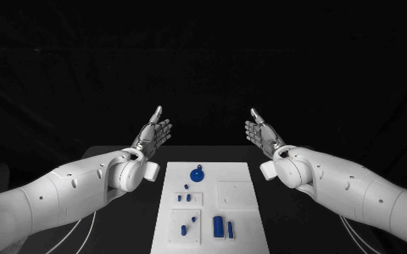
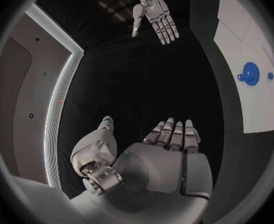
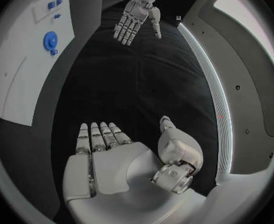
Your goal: Assemble the parts on the task board
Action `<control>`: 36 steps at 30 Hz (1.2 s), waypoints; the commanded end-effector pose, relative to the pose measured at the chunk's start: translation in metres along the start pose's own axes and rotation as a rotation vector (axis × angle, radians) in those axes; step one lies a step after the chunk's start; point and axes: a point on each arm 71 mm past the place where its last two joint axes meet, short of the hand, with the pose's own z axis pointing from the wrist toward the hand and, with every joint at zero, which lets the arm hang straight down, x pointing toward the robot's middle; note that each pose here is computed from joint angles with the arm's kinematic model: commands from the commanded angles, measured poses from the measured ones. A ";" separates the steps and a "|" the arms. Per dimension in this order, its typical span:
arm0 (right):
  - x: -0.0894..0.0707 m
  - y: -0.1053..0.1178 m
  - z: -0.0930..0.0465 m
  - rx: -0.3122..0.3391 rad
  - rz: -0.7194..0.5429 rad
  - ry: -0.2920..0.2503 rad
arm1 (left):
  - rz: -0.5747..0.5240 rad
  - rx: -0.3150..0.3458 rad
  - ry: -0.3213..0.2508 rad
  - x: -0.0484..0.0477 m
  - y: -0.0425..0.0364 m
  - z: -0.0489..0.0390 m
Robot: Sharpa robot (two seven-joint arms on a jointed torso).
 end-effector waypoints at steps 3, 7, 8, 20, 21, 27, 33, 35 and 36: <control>0.009 0.008 -0.018 -0.097 0.070 -0.133 | 0.004 0.063 -0.136 0.0186 -0.0009 -0.0169; 0.021 0.011 -0.040 -0.128 0.108 -0.187 | -0.009 0.084 -0.185 0.0387 -0.0019 -0.0349; 0.024 0.012 -0.045 -0.133 0.115 -0.199 | -0.011 0.087 -0.195 0.0423 -0.0024 -0.0384; 0.042 0.016 -0.083 -0.148 0.152 -0.279 | -0.018 0.106 -0.246 0.0619 -0.0068 -0.0600; 0.042 0.016 -0.084 -0.148 0.153 -0.281 | -0.018 0.106 -0.246 0.0619 -0.0068 -0.0600; 0.043 0.016 -0.084 -0.148 0.153 -0.281 | -0.018 0.106 -0.246 0.0619 -0.0068 -0.0600; 0.043 0.016 -0.084 -0.148 0.153 -0.281 | -0.018 0.106 -0.246 0.0619 -0.0068 -0.0600; 0.043 0.016 -0.084 -0.148 0.153 -0.281 | -0.018 0.106 -0.246 0.0619 -0.0068 -0.0600; 0.043 0.016 -0.084 -0.148 0.153 -0.281 | -0.018 0.106 -0.246 0.0619 -0.0068 -0.0600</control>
